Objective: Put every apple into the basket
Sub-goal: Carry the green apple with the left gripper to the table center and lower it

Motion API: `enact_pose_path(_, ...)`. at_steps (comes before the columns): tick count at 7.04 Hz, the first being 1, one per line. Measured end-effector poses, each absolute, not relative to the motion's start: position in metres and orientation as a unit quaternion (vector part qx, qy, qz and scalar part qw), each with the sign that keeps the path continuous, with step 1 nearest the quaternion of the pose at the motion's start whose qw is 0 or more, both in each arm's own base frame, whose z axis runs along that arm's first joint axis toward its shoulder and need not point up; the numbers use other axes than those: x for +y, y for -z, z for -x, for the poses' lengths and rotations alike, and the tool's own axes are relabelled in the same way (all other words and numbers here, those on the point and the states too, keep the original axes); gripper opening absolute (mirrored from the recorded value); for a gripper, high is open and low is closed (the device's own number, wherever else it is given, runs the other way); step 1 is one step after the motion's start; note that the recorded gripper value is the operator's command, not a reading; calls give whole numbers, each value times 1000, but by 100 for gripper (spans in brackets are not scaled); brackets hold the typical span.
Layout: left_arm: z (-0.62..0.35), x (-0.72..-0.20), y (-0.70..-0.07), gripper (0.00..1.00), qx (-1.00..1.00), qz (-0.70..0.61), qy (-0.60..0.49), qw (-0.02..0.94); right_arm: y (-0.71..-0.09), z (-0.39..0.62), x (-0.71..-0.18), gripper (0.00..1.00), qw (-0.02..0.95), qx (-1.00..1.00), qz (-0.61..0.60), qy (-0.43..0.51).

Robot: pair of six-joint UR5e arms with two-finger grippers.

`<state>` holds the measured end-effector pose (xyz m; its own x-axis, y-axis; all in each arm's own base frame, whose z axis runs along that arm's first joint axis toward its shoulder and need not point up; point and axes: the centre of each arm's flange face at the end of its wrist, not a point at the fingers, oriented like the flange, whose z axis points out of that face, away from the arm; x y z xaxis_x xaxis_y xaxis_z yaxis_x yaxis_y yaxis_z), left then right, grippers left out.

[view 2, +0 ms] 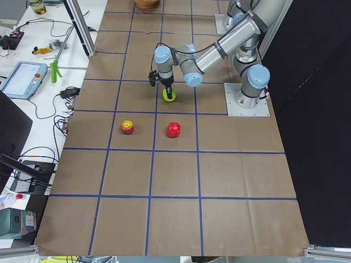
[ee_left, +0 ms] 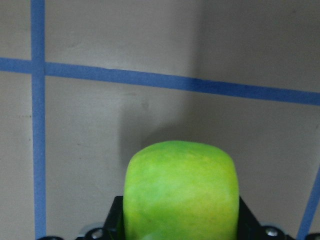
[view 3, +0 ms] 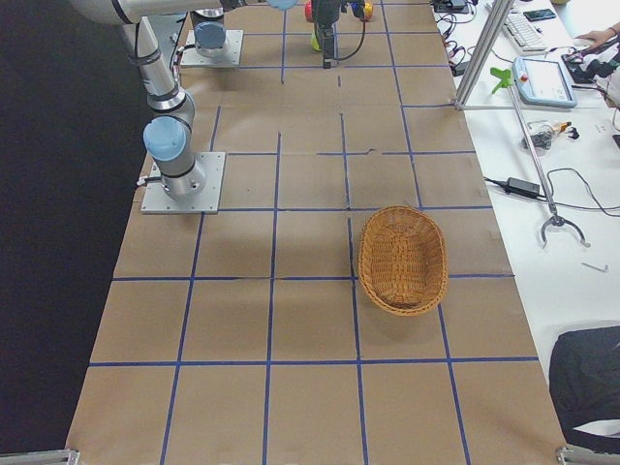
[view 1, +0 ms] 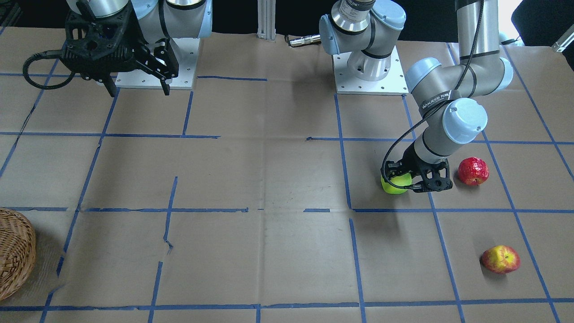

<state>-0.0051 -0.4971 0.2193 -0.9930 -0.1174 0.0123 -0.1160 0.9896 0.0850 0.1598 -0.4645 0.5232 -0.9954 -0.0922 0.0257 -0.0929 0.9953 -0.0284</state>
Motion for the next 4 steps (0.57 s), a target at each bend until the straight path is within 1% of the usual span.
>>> enact_pose_path(1, 27, -507, -246, 30, -999, -43, 20, 3, -523, -160, -465, 100, 12, -999, -46, -15)
enact_pose_path(2, 64, -519, -283, 30, -1000, -21, -2, -1, -523, -160, -464, 100, 12, -999, -46, -15)
enact_pose_path(3, 118, -526, -312, 30, -1000, 6, -19, 0, -524, -160, -465, 100, 12, -999, -46, -15)
enact_pose_path(4, 181, -525, -321, 30, -999, 42, -26, 3, -524, -160, -465, 100, 12, -999, -46, -15)
